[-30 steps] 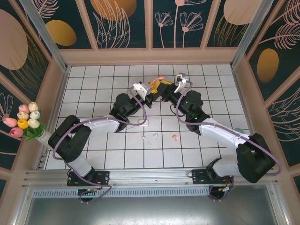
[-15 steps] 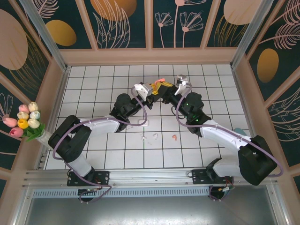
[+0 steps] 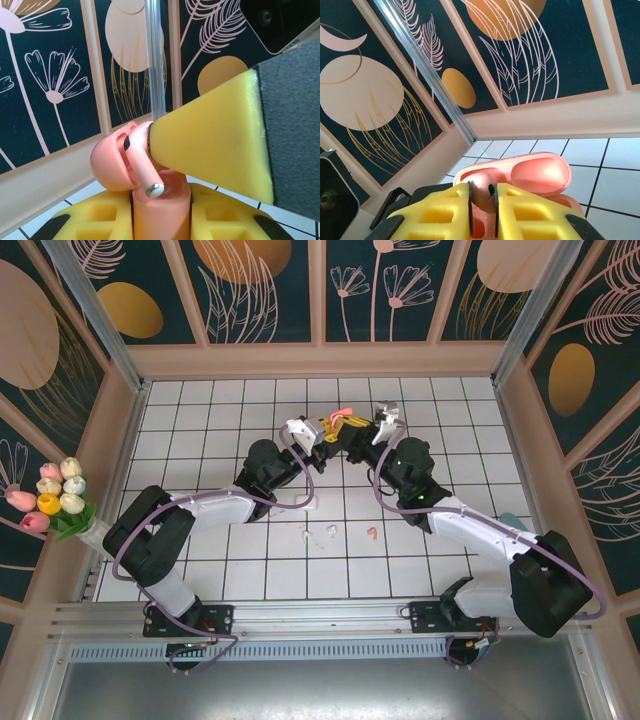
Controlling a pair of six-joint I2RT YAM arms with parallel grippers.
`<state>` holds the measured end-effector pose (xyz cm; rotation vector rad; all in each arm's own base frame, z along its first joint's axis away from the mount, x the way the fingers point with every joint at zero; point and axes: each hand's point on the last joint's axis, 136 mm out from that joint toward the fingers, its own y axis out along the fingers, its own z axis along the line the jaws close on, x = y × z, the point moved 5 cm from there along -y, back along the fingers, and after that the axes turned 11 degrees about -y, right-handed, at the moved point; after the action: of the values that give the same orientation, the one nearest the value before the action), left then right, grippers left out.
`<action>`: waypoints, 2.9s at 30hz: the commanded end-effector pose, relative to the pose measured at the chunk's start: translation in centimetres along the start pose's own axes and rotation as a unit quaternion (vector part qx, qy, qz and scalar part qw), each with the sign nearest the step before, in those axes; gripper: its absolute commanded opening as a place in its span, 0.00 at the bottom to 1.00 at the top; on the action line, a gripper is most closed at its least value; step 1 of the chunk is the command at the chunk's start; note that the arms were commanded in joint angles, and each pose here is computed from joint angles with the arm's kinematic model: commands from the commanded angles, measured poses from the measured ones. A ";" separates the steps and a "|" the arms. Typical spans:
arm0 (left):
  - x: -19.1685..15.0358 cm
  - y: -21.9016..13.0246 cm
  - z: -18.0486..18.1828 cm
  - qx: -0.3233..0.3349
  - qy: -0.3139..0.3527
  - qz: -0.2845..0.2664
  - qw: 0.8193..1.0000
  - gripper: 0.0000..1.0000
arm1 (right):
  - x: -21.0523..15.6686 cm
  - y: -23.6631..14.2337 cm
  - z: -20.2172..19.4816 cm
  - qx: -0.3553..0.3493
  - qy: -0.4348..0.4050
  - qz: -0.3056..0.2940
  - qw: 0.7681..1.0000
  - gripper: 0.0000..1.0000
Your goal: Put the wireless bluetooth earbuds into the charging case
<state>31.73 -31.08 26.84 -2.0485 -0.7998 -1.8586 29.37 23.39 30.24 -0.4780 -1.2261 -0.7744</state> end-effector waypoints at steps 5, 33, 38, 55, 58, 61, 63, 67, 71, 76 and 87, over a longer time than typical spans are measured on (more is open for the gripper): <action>4.6 0.0 -1.5 -0.033 0.025 -0.074 0.996 0.00 | -0.6 -0.1 -0.4 -0.014 -0.008 0.025 1.000 0.17; 1.1 -1.3 -1.0 -0.023 -0.015 -0.064 0.998 0.00 | -2.3 -0.3 -0.6 -0.020 -0.011 0.118 0.993 0.15; 0.4 -2.0 -1.0 -0.025 -0.035 -0.070 0.997 0.00 | -3.6 -0.3 -0.9 -0.025 0.002 0.144 0.989 0.20; -1.7 -3.0 -0.9 -0.031 -0.068 -0.071 0.995 0.00 | -3.6 -0.6 -1.1 -0.043 0.035 0.155 0.986 0.31; -1.9 -3.0 -0.9 -0.031 -0.069 -0.070 0.995 0.00 | -3.1 -0.6 -1.0 -0.046 0.039 0.152 0.987 0.33; -2.2 -3.1 -0.8 -0.028 -0.069 -0.067 0.995 0.00 | -2.1 -0.6 -0.8 -0.046 0.040 0.142 0.988 0.36; -2.4 -3.2 -0.8 -0.027 -0.066 -0.065 0.995 0.00 | -1.4 -0.7 -0.7 -0.045 0.040 0.135 0.989 0.39; -2.8 -3.3 -0.7 -0.020 -0.055 -0.057 0.997 0.00 | 0.0 -0.9 -0.3 -0.044 0.040 0.127 0.990 0.44; -3.4 -3.4 -0.7 -0.019 -0.035 -0.035 0.999 0.00 | 0.8 -1.4 0.0 -0.046 0.028 0.146 0.988 0.47; -5.2 -3.5 -0.6 -0.017 -0.003 0.020 1.000 0.00 | 1.2 -2.2 0.1 -0.056 0.010 0.199 0.978 0.53; -5.6 -3.6 -0.7 -0.018 0.020 0.038 0.999 0.00 | -1.8 -1.8 -0.3 -0.063 0.036 0.290 0.954 0.50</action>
<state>29.61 -29.58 20.35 -2.0333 -0.6906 -1.8286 28.11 22.21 29.09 -0.8455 -0.9353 -0.4214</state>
